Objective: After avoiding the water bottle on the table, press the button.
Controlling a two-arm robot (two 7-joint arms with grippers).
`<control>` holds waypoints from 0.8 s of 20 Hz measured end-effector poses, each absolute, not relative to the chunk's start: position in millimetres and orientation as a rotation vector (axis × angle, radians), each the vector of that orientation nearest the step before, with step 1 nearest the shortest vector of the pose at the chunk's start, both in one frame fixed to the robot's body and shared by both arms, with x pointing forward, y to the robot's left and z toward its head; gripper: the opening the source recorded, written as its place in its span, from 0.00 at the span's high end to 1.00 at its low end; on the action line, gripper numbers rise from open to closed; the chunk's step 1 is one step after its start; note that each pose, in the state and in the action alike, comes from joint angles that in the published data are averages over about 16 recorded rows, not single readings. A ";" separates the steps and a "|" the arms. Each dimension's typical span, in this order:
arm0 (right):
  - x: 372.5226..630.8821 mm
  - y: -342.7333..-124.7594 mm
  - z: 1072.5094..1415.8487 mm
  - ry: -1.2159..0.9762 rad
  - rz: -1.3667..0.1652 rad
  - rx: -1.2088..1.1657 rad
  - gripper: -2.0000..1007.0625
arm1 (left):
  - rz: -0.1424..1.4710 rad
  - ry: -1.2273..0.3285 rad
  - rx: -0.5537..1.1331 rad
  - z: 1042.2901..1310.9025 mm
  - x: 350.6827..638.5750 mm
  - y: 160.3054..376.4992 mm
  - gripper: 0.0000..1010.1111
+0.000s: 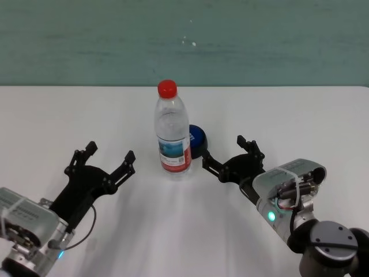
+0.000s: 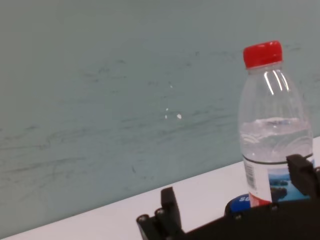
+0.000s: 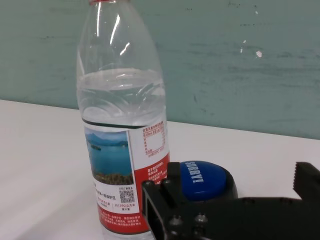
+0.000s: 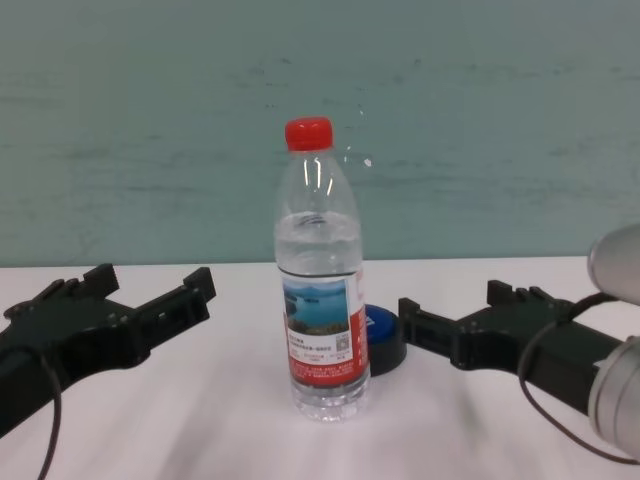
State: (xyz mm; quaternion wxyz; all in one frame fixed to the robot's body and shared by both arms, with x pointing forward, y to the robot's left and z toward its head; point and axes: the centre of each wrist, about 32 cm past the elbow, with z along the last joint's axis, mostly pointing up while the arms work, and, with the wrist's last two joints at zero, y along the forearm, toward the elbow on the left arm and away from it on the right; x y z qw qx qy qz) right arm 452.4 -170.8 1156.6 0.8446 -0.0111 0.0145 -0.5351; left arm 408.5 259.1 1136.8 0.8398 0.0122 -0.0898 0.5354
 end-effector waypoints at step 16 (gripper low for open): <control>452.7 -170.6 1156.5 0.033 -1.129 -0.026 0.00 | 1.132 -0.190 0.026 1136.8 408.5 259.0 0.00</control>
